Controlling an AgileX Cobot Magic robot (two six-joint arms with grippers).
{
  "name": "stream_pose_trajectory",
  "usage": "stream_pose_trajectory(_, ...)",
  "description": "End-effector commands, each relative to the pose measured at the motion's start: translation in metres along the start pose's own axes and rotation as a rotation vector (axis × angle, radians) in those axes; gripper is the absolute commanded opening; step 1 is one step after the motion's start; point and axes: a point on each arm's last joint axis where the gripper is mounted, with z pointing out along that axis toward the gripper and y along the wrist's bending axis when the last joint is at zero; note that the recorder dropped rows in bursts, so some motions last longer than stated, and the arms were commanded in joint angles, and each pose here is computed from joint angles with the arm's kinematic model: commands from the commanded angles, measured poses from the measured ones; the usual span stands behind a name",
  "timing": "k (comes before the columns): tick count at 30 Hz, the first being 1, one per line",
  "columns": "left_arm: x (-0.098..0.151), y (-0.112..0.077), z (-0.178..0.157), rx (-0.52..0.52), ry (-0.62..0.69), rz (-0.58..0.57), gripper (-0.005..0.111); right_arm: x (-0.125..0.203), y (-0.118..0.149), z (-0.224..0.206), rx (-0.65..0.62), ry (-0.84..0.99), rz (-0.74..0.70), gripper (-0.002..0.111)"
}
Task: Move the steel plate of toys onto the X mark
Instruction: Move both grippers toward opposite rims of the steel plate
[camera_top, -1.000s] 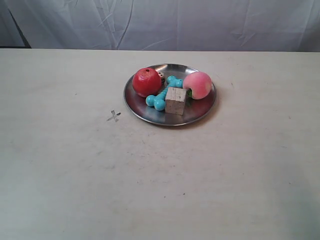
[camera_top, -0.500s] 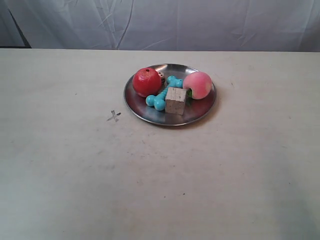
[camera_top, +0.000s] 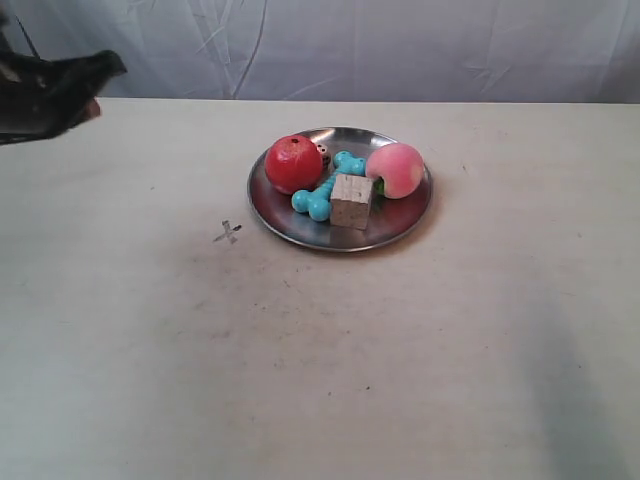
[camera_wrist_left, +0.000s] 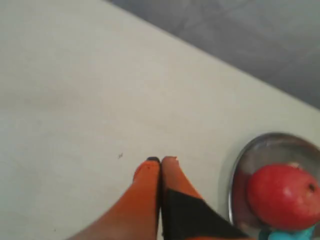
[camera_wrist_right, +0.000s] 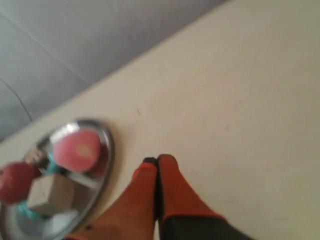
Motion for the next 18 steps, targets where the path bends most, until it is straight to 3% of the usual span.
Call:
stream_pose_trajectory(1, 0.017, -0.018, 0.045, -0.021, 0.197, 0.098, 0.000, 0.002, 0.017, 0.069, 0.064, 0.349, -0.135, 0.000)
stream_pose_trajectory(5, 0.022, -0.038, 0.075, 0.117, 0.337, 0.067, 0.000, -0.004, 0.041, 0.130, 0.033, 0.518, -0.155, 0.000)
stream_pose_trajectory(7, 0.020, -0.038, 0.086, 0.200, 0.385, 0.007, 0.000, -0.003, 0.049, 0.157, -0.019, 0.576, -0.144, 0.000)
stream_pose_trajectory(8, 0.017, -0.038, 0.092, 0.267, 0.419, -0.090, 0.000, -0.002, 0.053, 0.169, -0.060, 0.606, -0.137, 0.000)
stream_pose_trajectory(13, 0.011, -0.001, 0.118, 0.508, 0.554, -0.342, 0.000, 0.012, 0.072, 0.214, -0.282, 0.731, -0.032, 0.000)
stream_pose_trajectory(18, 0.017, 0.053, 0.133, 0.599, 0.671, -0.510, 0.000, 0.030, 0.057, 0.245, -0.303, 0.790, 0.072, 0.000)
